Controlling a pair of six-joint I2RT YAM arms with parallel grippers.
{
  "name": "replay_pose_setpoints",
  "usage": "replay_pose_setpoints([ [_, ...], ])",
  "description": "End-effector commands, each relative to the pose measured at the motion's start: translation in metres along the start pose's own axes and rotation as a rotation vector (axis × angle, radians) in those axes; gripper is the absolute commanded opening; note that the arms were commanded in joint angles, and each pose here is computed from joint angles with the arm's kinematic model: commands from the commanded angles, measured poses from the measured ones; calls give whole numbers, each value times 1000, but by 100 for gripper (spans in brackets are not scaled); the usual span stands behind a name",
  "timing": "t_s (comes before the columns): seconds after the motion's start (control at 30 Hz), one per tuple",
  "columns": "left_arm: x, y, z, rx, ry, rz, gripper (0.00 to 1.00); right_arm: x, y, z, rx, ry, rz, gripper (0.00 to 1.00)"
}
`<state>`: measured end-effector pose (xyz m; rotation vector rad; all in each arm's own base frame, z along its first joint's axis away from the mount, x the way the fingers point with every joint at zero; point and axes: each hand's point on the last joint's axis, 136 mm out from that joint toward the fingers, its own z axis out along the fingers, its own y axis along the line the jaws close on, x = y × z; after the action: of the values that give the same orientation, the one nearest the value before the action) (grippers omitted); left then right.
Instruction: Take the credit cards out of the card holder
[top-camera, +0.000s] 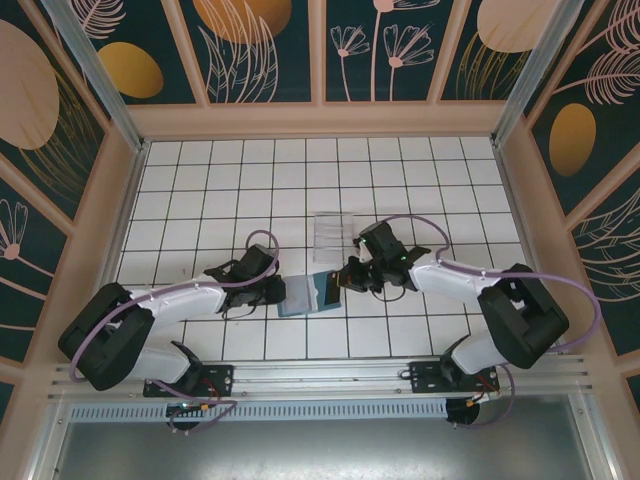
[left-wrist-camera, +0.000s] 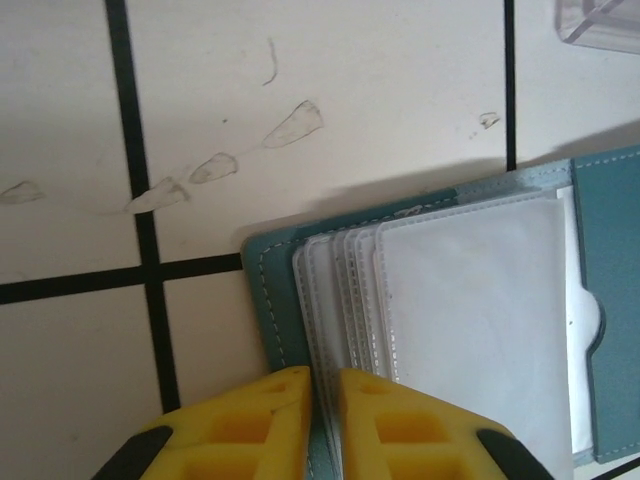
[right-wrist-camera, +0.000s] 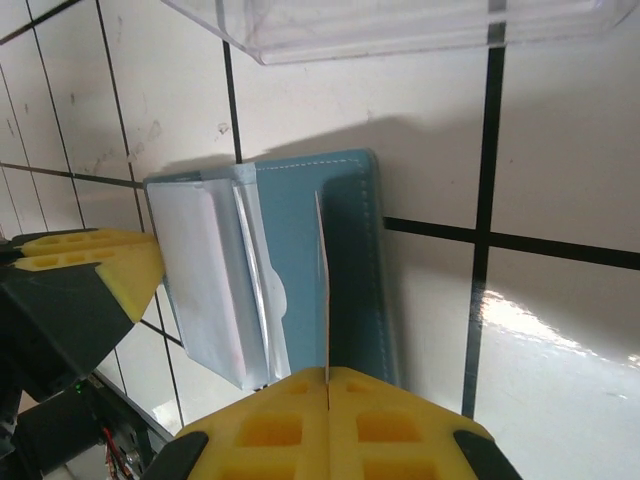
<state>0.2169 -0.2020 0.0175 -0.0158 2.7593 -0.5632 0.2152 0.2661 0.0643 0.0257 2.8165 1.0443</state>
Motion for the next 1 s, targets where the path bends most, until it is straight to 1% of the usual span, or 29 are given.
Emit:
replay_pose_setpoints([
  [0.0, 3, 13, -7, -70, 20, 1, 19, -16, 5, -18, 28, -69, -56, 5],
  [0.2, -17, -4, -21, -30, -42, 18, 20, -40, 12, -36, 83, -133, -175, 2],
  [0.37, -30, -16, -27, -9, -69, 43, 20, -63, 26, -48, 126, -168, -358, 1],
  [0.57, -36, -21, -24, 4, -82, 54, 20, -79, 36, -53, 199, -143, -624, 1],
  [0.73, -33, -21, -19, 15, -73, 52, 20, -75, 52, -53, 160, -113, -955, 0],
  [0.83, -33, -21, -19, 19, -75, 61, 20, -82, 55, -54, 193, -89, -1104, 0],
  [0.97, -33, -22, -20, 19, -74, 75, 20, -83, 64, -50, 175, -20, -1256, 0],
])
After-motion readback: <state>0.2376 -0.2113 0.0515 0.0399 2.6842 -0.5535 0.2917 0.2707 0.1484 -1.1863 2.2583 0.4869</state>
